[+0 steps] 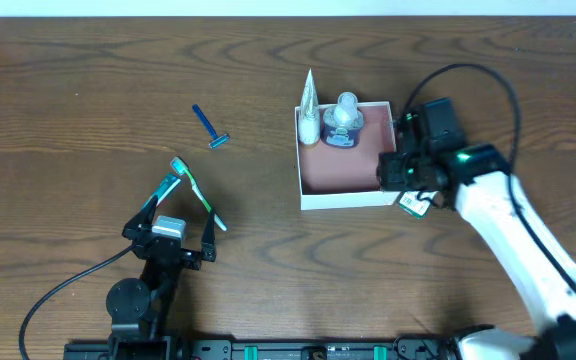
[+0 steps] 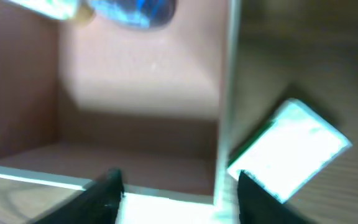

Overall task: Pack container
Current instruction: 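Move right gripper to the green-white soap bar box and grasp it, then lift the soap bar box and carry it toward the box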

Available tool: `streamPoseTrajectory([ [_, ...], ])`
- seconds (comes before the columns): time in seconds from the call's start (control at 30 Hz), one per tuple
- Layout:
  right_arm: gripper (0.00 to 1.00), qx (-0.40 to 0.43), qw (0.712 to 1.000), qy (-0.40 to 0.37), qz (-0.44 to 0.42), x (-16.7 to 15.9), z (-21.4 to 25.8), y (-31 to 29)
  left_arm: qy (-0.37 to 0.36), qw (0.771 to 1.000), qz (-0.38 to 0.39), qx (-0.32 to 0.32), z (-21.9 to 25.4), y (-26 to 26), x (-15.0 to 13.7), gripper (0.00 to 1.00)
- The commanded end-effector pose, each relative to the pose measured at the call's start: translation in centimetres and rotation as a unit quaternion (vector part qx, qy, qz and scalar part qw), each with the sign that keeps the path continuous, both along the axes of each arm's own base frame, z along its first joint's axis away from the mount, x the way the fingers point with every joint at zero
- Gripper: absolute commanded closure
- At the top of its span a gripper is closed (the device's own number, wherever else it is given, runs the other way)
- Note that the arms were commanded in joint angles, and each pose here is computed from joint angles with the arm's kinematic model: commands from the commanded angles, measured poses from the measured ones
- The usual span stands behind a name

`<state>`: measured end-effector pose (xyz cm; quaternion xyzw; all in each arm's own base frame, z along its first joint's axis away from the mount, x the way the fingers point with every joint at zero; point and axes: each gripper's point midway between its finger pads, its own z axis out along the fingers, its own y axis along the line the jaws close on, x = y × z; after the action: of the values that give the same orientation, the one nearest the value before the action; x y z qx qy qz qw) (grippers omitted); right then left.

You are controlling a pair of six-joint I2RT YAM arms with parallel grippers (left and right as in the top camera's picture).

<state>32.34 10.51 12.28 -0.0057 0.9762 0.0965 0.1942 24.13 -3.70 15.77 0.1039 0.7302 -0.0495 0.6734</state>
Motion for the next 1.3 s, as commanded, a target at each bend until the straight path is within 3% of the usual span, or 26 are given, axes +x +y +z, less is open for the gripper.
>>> streamPoseTrajectory([
  [0.0, 0.28, 0.006, 0.997, -0.058, -0.056, 0.6, 4.4, -2.3, 0.026, 1.0, -0.002, -0.003, -1.7, 0.0, 0.0, 0.02],
  [0.13, 0.23, 0.008, 0.989, -0.055, -0.138, -0.3, 5.4, -5.4, 0.026, 1.0, -0.002, -0.003, -1.7, 0.0, 0.0, 0.02],
  [0.4, 0.21, 0.003, 0.952, 0.032, -0.304, -2.8, 1.2, -9.6, 0.026, 1.0, -0.002, -0.003, -1.7, 0.0, 0.0, 0.02],
  [0.73, 0.21, 0.007, 0.94, 0.058, -0.335, -2.4, -4.0, -9.8, 0.026, 1.0, -0.002, -0.003, -1.7, 0.0, 0.0, 0.02],
  [1.27, 0.27, 0.013, 0.951, 0.055, -0.304, 0.2, -9.2, -9.1, 0.026, 1.0, -0.002, -0.003, -1.7, 0.0, 0.0, 0.02],
])
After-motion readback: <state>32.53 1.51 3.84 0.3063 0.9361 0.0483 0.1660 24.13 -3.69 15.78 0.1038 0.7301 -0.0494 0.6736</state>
